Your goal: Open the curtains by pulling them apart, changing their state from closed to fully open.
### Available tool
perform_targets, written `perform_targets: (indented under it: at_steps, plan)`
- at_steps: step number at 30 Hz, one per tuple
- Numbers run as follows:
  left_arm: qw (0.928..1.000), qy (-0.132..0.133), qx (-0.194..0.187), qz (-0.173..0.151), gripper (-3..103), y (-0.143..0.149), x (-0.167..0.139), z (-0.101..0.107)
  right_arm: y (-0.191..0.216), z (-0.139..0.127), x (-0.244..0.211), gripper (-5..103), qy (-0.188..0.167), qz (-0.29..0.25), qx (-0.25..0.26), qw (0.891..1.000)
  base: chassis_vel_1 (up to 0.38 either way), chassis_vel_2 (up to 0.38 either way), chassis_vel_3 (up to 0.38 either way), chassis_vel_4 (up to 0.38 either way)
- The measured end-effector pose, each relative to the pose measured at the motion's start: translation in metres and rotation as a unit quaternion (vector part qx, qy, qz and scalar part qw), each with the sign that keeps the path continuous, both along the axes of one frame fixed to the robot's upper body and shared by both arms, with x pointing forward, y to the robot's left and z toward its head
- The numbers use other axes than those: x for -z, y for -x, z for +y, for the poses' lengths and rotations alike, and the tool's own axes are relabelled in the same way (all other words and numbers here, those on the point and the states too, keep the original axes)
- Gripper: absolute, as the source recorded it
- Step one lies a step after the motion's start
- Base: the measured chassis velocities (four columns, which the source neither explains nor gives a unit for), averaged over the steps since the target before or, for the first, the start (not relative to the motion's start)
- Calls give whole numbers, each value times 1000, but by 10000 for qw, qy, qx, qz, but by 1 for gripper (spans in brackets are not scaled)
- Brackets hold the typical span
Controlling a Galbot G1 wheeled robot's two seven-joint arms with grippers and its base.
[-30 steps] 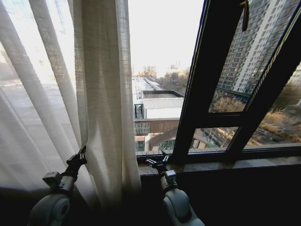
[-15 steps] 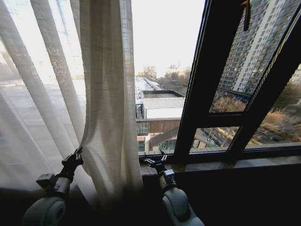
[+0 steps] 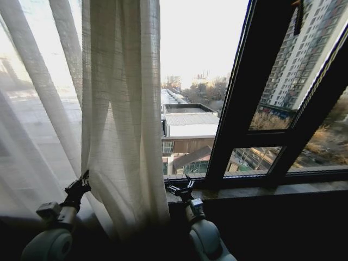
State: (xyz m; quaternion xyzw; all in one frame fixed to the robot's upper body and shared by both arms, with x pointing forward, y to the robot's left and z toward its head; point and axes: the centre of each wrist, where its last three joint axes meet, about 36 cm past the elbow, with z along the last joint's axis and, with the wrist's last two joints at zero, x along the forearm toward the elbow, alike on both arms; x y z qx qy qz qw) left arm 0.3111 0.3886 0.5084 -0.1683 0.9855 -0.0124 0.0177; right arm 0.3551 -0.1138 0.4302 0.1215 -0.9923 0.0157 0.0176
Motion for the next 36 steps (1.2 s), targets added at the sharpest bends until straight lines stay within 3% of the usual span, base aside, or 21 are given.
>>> perform_targets:
  at_steps: [4,6,8,10,14,15,18,20,22,23,24,25,27,28,29,30,31,35,36]
  plan:
    - [9974,-147,-701,65,0,5,-3,25,-1,6,2,100,-46,27,-33,10000,0,0,0,0]
    - [9964,-152,-828,76,0,5,-4,29,-1,7,2,100,-50,28,-42,10000,0,0,0,0]
    - [9897,-179,-1412,123,0,5,-2,49,-2,10,4,100,-46,42,-70,10000,0,0,0,0]
    - [9872,-203,-1579,136,0,6,-2,56,-2,10,4,100,-40,51,-75,10000,0,0,0,0]
    - [9684,-366,-2455,234,0,12,-8,92,-6,14,7,100,-38,78,-101,9999,0,0,0,0]
    - [9684,-366,-2455,234,0,12,-8,92,-6,14,7,100,-38,78,-101,9999,0,0,0,0]
    - [9541,-480,-2943,283,0,15,-13,113,-7,21,9,100,-77,93,-160,9998,0,0,0,0]
    - [9536,-502,-2956,289,0,16,-13,116,-8,22,9,100,-83,98,-170,9998,0,0,0,0]
    - [9679,-571,-2418,372,0,24,-14,111,-8,24,11,100,-82,114,-188,9997,0,0,0,0]
    - [9679,-571,-2418,372,0,24,-14,111,-8,24,11,100,-82,114,-188,9997,0,0,0,0]
    - [9742,-583,-2147,391,0,27,-15,107,-9,24,11,100,-79,116,-193,9997,0,0,0,0]
    - [9834,-585,-1668,403,6,31,-15,96,-9,24,11,100,-75,117,-196,9997,0,0,0,0]
    - [9930,-562,-962,387,16,34,-16,73,-9,24,12,100,-64,118,-198,9997,0,0,0,0]
    - [9952,-546,-714,373,16,35,-15,62,-9,23,12,100,-60,117,-192,9997,0,0,0,0]
    - [9952,-546,-714,373,16,35,-15,62,-9,23,12,100,-60,117,-192,9997,0,0,0,0]
    - [9970,-517,-457,359,22,35,-15,47,-9,22,12,100,-53,123,-178,9998,0,0,0,0]
    - [9982,-361,265,389,37,36,-17,4,-6,15,14,100,-14,146,-113,9998,0,0,0,0]
    - [9946,-241,892,462,54,34,-18,-18,-4,9,14,100,16,138,-69,9999,0,0,0,0]
    - [9940,-233,964,467,54,31,-18,-20,-4,9,13,100,15,132,-62,9999,0,0,0,0]
